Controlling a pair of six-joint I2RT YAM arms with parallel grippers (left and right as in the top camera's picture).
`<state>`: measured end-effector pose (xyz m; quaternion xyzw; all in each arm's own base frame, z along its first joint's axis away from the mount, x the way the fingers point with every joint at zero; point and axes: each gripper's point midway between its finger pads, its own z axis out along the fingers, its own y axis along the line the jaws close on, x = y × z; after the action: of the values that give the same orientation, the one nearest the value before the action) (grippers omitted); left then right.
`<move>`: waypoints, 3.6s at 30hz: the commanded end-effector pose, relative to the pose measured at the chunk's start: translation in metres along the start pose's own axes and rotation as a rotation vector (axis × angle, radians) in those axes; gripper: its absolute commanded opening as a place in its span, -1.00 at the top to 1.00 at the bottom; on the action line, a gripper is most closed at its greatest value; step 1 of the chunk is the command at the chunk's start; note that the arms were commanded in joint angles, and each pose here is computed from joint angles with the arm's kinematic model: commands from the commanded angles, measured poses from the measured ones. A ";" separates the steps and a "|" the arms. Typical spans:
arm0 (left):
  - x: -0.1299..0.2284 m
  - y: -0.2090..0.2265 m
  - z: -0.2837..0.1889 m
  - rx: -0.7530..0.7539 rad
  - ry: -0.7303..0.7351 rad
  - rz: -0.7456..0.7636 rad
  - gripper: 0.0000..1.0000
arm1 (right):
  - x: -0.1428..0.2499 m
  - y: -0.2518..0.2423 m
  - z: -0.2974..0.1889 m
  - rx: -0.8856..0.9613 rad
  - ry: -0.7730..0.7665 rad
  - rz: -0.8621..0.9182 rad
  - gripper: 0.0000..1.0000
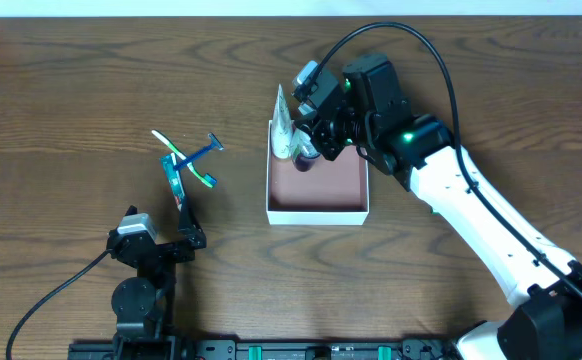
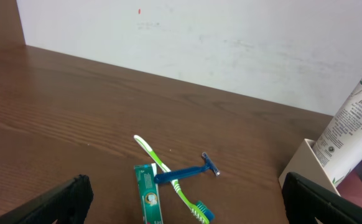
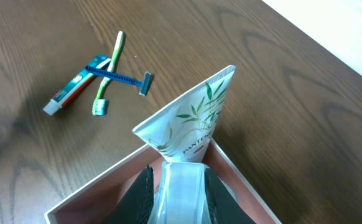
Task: Pack container
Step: 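Carry the soap bottle left and lower it into the box, then push the soap bottle into place beside the tube and release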
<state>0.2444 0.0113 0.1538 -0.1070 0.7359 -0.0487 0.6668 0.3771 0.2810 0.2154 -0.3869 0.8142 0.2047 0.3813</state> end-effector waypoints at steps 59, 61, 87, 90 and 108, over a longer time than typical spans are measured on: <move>0.018 0.007 0.001 -0.026 0.052 0.013 -0.96 | -0.001 -0.026 0.041 0.007 -0.045 0.039 0.13; 0.018 0.007 0.001 -0.026 0.052 0.013 -0.96 | -0.012 -0.026 0.031 0.013 -0.070 0.053 0.14; 0.018 0.007 0.001 -0.026 0.052 0.013 -0.96 | 0.109 0.012 -0.030 0.029 0.340 0.524 0.83; 0.018 0.007 0.001 -0.026 0.052 0.013 -0.96 | 0.124 0.011 -0.023 0.039 0.351 0.525 0.75; 0.018 0.007 0.001 -0.026 0.052 0.013 -0.96 | 0.156 -0.005 0.025 0.079 0.240 0.486 0.56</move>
<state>0.2444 0.0113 0.1538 -0.1070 0.7359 -0.0487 0.6668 0.3294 0.2195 0.0936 -0.1900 0.9246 0.2165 0.2494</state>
